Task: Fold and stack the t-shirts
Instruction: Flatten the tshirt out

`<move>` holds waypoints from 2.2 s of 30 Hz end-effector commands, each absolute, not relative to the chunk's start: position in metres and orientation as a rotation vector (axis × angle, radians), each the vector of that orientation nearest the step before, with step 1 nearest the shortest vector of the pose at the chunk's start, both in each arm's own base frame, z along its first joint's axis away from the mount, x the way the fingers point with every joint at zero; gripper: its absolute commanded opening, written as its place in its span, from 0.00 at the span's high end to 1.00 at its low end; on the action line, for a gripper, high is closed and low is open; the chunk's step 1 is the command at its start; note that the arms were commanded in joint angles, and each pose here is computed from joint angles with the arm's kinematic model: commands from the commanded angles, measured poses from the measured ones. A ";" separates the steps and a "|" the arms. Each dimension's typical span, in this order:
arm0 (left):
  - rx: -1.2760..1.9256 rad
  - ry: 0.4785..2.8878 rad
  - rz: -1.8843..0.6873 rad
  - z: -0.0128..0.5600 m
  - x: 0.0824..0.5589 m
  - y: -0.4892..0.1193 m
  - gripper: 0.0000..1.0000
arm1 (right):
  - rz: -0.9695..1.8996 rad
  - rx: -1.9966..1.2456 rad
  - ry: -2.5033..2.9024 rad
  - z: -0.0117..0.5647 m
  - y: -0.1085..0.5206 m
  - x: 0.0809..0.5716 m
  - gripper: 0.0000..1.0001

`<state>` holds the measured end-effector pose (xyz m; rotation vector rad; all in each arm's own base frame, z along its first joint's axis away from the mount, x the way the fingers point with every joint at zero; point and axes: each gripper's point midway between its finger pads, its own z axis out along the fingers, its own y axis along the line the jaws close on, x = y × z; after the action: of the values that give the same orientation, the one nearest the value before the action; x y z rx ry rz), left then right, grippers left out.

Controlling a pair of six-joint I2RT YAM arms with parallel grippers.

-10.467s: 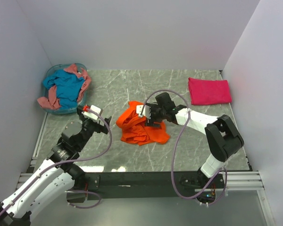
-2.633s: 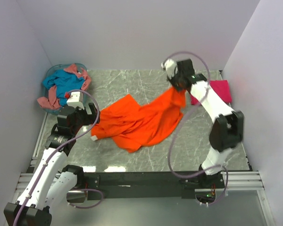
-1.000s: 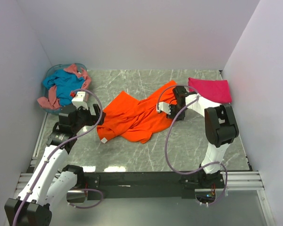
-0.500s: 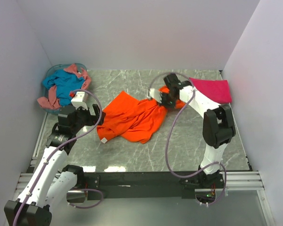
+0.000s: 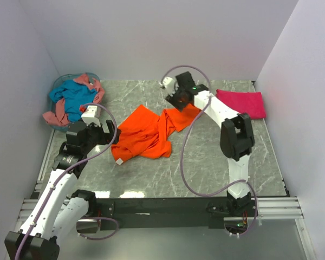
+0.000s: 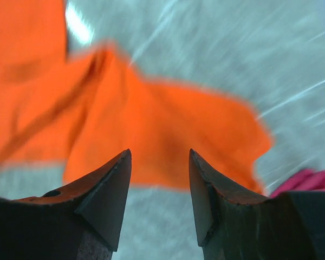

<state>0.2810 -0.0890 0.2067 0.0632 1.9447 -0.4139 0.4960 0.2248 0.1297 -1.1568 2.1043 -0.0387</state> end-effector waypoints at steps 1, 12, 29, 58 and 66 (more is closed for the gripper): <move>0.091 1.892 -0.424 0.221 0.286 -0.092 0.01 | 0.215 -1.271 2.111 0.150 0.204 0.446 0.47; 0.097 1.899 -0.437 0.220 0.285 -0.094 0.01 | 0.236 -1.263 2.350 0.076 0.216 0.412 0.48; 0.101 1.877 -0.441 0.226 0.284 -0.095 0.00 | 0.126 -1.254 2.464 0.031 0.224 0.410 0.51; 0.244 1.811 -0.686 0.242 0.265 -0.133 0.01 | -0.126 -0.963 2.465 0.153 -0.040 0.277 0.52; 0.175 2.010 -1.045 0.223 0.231 -0.186 0.03 | 0.187 -0.920 2.351 0.153 0.003 0.278 0.33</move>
<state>0.2492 -0.1600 0.2204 0.2026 1.9487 -0.8759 0.2727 -0.0269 0.1403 -0.9193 2.4698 0.0074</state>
